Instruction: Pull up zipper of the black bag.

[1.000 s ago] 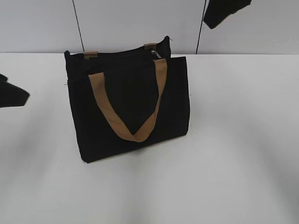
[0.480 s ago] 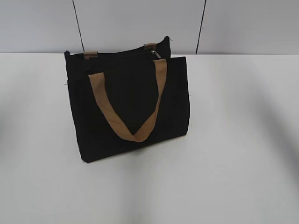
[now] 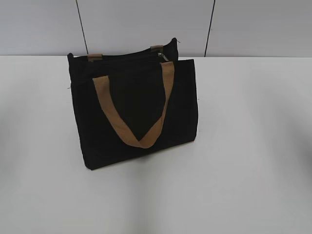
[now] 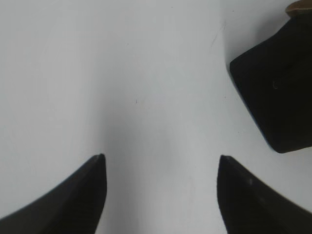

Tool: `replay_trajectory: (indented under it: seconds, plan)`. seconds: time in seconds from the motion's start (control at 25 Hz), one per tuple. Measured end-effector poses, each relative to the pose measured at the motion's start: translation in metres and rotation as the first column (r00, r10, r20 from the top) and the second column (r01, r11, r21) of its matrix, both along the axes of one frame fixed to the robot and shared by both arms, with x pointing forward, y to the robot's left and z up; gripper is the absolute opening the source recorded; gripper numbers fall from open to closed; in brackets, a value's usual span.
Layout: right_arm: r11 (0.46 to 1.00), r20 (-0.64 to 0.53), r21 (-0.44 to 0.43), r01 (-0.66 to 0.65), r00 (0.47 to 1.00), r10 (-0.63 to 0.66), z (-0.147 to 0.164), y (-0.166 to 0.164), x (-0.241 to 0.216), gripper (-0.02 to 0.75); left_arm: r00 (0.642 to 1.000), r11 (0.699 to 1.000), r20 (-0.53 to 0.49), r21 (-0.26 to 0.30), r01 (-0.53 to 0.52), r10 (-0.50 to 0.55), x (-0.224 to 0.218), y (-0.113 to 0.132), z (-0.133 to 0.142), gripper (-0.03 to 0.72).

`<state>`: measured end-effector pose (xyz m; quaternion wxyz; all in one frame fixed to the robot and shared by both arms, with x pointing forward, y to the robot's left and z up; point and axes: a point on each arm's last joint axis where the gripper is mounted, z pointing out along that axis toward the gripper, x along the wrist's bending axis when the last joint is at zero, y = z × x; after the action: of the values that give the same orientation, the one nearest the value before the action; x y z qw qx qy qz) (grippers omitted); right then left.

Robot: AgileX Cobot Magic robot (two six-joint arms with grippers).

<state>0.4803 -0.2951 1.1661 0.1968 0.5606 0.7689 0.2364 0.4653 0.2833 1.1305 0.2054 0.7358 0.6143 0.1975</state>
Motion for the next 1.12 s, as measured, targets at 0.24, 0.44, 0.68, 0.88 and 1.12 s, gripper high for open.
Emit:
replay_trajectory:
  seconds: [0.24, 0.44, 0.68, 0.88, 1.12]
  plan:
    - [1.0, 0.0, 0.015, 0.015, 1.0, -0.015, -0.05, 0.004, -0.069, 0.495, 1.0, 0.999, 0.016, -0.041, -0.001, 0.001, -0.036, 0.0, -0.012, 0.527]
    - [0.999, 0.007, 0.028, 0.036, 0.999, -0.036, -0.09, 0.006, -0.125, 0.495, 1.0, 0.999, 0.017, -0.045, -0.002, 0.002, -0.075, 0.002, -0.037, 0.527]
    - [0.998, 0.0, 0.037, 0.046, 0.999, -0.046, -0.124, 0.008, -0.162, 0.495, 0.996, 0.999, 0.09, -0.05, 0.001, 0.004, -0.122, 0.006, -0.059, 0.527]
    - [0.998, -0.008, 0.043, 0.046, 0.999, -0.045, -0.134, 0.01, -0.18, 0.496, 0.99, 0.997, 0.143, -0.071, 0.006, 0.005, -0.147, 0.006, -0.069, 0.527]
    - [0.998, 0.119, 0.042, 0.039, 0.992, -0.044, -0.128, 0.011, -0.199, 0.496, 0.97, 0.996, 0.243, -0.082, 0.019, 0.002, -0.177, 0.008, -0.066, 0.527]
